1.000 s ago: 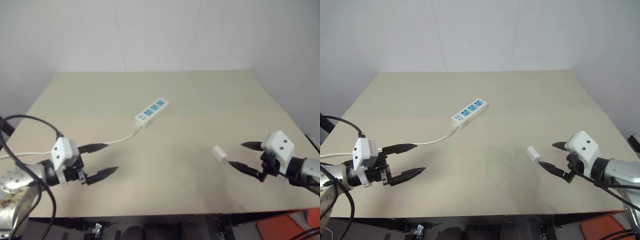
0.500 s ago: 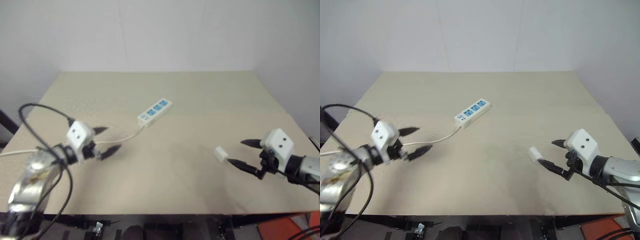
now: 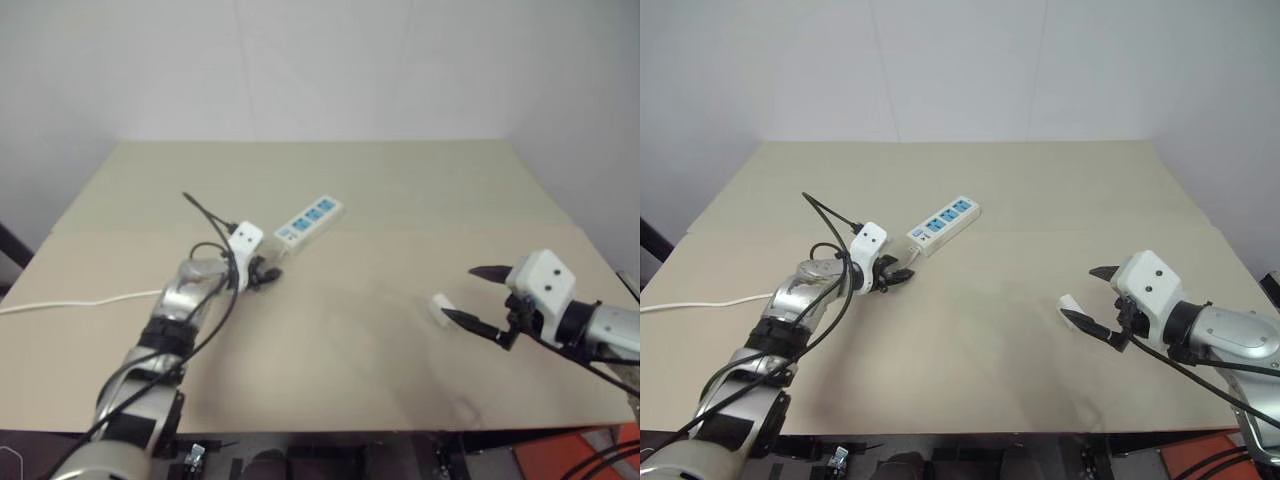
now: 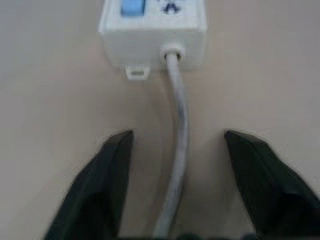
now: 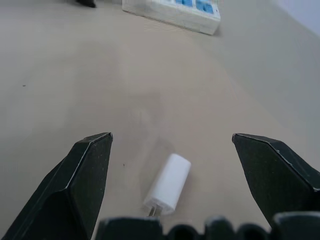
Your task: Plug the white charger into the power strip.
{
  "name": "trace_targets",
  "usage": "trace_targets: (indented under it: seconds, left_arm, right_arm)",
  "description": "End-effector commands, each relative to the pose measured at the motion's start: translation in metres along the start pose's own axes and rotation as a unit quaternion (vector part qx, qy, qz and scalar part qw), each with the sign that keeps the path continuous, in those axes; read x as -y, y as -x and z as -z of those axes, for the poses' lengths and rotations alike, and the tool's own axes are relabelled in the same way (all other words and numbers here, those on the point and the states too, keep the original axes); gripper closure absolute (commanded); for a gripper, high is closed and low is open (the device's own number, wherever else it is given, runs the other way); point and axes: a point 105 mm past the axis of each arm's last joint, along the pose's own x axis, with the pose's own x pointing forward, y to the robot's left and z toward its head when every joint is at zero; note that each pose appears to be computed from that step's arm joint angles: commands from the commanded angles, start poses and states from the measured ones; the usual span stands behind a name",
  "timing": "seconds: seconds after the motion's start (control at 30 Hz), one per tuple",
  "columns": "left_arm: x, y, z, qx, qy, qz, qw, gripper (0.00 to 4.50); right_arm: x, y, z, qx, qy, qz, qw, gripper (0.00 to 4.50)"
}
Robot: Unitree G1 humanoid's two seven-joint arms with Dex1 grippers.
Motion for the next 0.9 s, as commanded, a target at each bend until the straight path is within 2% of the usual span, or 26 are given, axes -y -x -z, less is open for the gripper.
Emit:
trace_targets:
  seconds: [0.03,0.2,0.3,0.37,0.5,0.63,0.73,0.9]
  left_arm:
    - [0.000,-0.008,0.018,-0.032,0.013,-0.013,0.999,2.86]
    - [0.007,-0.009,0.009,-0.014,0.017,0.004,1.000,4.42]
    - [0.019,0.003,0.004,0.011,-0.003,0.052,0.999,4.49]
    - [0.033,0.026,0.004,0.040,-0.057,0.111,0.991,4.49]
    - [0.055,0.087,0.035,0.056,-0.147,0.211,0.965,4.49]
    - [0.048,0.115,0.061,0.026,-0.171,0.213,0.962,4.49]
    - [0.037,0.118,0.070,0.019,-0.189,0.179,0.965,3.66]
    - [0.050,0.128,0.040,0.128,-0.152,0.203,0.959,2.04]
  right_arm:
    - [0.003,0.006,-0.013,0.015,0.015,0.017,1.000,0.00]
    - [0.002,0.007,-0.014,0.017,0.015,0.017,1.000,0.00]
    - [0.003,0.008,-0.013,0.016,0.014,0.016,1.000,0.00]
    - [0.003,0.009,-0.012,0.014,0.014,0.016,1.000,0.00]
    - [0.002,0.005,-0.014,0.020,0.013,0.008,1.000,0.00]
    - [0.004,-0.001,-0.014,0.021,0.013,0.001,1.000,0.00]
    - [0.006,-0.007,-0.016,0.026,0.015,-0.005,1.000,0.00]
    - [0.005,-0.009,-0.018,0.030,0.015,-0.009,0.999,0.00]
